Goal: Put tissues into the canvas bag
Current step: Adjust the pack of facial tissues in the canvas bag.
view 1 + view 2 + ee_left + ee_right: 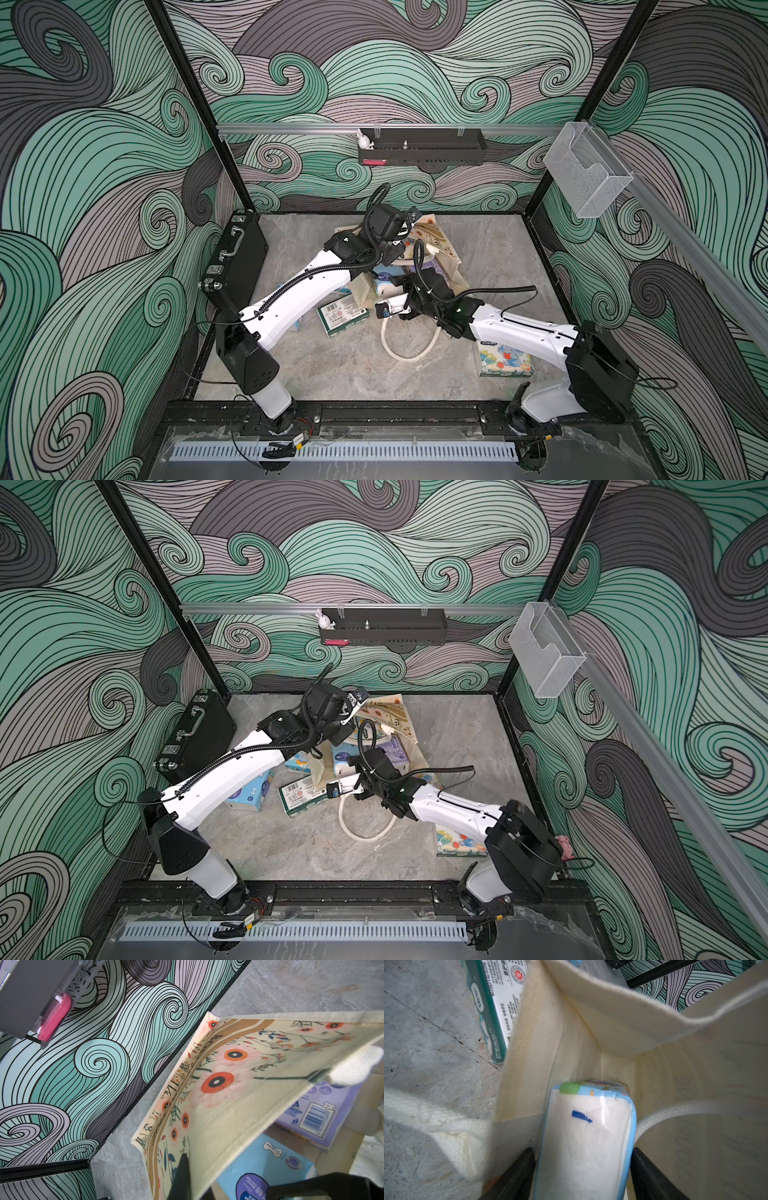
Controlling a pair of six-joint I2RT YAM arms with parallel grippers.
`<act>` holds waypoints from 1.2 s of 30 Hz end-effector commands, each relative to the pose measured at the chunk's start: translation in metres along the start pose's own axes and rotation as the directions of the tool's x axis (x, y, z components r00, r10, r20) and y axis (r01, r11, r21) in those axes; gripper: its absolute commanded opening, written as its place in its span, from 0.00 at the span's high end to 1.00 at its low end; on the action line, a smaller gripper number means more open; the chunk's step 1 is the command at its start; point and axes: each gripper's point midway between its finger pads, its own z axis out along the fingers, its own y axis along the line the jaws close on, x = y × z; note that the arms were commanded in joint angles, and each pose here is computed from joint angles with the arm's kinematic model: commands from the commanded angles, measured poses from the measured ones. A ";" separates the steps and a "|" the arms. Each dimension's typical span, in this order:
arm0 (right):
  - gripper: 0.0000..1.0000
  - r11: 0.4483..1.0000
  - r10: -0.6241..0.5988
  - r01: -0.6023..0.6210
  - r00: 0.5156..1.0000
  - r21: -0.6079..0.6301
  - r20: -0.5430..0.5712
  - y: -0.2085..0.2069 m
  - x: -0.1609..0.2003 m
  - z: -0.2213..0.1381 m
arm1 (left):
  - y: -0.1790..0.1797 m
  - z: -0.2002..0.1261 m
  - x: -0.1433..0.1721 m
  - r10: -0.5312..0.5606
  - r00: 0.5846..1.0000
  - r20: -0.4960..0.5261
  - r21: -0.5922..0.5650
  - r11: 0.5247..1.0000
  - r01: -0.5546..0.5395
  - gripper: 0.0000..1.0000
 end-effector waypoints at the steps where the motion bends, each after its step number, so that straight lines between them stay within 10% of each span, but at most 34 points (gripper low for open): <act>1: 0.28 1.000 -0.025 0.026 0.998 0.015 -0.063 -0.002 0.007 0.013 | 0.021 -0.027 -0.020 -0.050 0.996 0.077 -0.027 0.998 0.053 1.00; 13: 0.81 0.973 0.038 -0.013 0.994 0.230 -0.105 -0.053 0.007 0.009 | 0.021 -0.027 -0.020 -0.045 0.996 0.075 -0.028 0.998 0.048 1.00; 36: 0.82 0.911 0.039 0.012 0.993 0.413 -0.113 -0.113 0.017 0.017 | 0.022 -0.033 -0.020 -0.042 0.995 0.089 -0.019 0.999 0.044 1.00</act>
